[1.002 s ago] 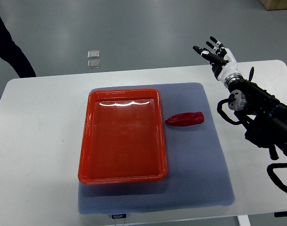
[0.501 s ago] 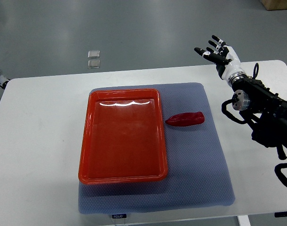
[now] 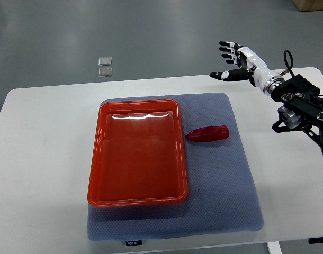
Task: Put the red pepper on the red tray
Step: 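Lower the right hand and reach toward the red pepper beside the tray, then close the right hand fingers around the red pepper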
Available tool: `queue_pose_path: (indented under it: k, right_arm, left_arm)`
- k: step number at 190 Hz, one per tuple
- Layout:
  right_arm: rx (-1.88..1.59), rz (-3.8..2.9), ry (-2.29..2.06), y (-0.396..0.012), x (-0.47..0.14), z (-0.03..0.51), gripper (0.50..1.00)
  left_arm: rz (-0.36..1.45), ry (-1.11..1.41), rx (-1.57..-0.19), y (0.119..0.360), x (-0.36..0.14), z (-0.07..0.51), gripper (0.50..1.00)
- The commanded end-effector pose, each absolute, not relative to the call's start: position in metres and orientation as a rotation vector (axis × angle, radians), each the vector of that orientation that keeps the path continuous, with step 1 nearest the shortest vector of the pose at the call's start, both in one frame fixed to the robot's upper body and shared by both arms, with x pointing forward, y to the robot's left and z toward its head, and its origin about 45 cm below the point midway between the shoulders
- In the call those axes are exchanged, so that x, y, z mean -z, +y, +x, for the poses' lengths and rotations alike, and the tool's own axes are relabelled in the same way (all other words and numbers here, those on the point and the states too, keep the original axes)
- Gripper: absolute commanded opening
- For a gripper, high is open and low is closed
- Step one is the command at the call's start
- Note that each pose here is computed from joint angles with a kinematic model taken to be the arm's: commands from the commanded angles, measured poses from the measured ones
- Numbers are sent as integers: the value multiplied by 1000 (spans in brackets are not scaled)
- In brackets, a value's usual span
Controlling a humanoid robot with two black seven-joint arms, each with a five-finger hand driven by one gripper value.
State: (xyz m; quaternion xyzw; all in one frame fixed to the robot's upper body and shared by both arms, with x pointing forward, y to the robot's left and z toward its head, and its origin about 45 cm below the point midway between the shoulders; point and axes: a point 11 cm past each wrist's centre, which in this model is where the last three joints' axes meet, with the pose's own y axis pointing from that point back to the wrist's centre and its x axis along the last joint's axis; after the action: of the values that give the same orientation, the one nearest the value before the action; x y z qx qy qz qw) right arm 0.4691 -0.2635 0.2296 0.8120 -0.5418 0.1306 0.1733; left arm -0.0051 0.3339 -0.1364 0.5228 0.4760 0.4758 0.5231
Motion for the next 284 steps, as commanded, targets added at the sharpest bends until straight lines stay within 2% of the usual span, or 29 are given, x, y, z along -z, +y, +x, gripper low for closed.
queue_pose_path:
  k: [1, 84, 136, 213, 284]
  right_arm:
    - [-480, 2289, -1373, -263, -236, 463, 921]
    - [-717, 2169, -834, -236, -219, 441, 921]
    - [-811, 2053, -568, -242, -210, 428, 921]
    - [-879, 1938, -445, -239, -200, 425, 919]
    - [-902, 1989, -391, -206, -188, 417, 909]
  left_arm:
    - [1251, 1139, -1138, 334, 136, -5, 1000]
    - [1252, 1140, -1137, 334, 136, -5, 1000]
    - [1251, 1142, -1140, 334, 136, -5, 1000]
    - [1251, 1141, -1139, 334, 136, -5, 1000]
    - [1251, 1140, -1142, 334, 136, -5, 1000]
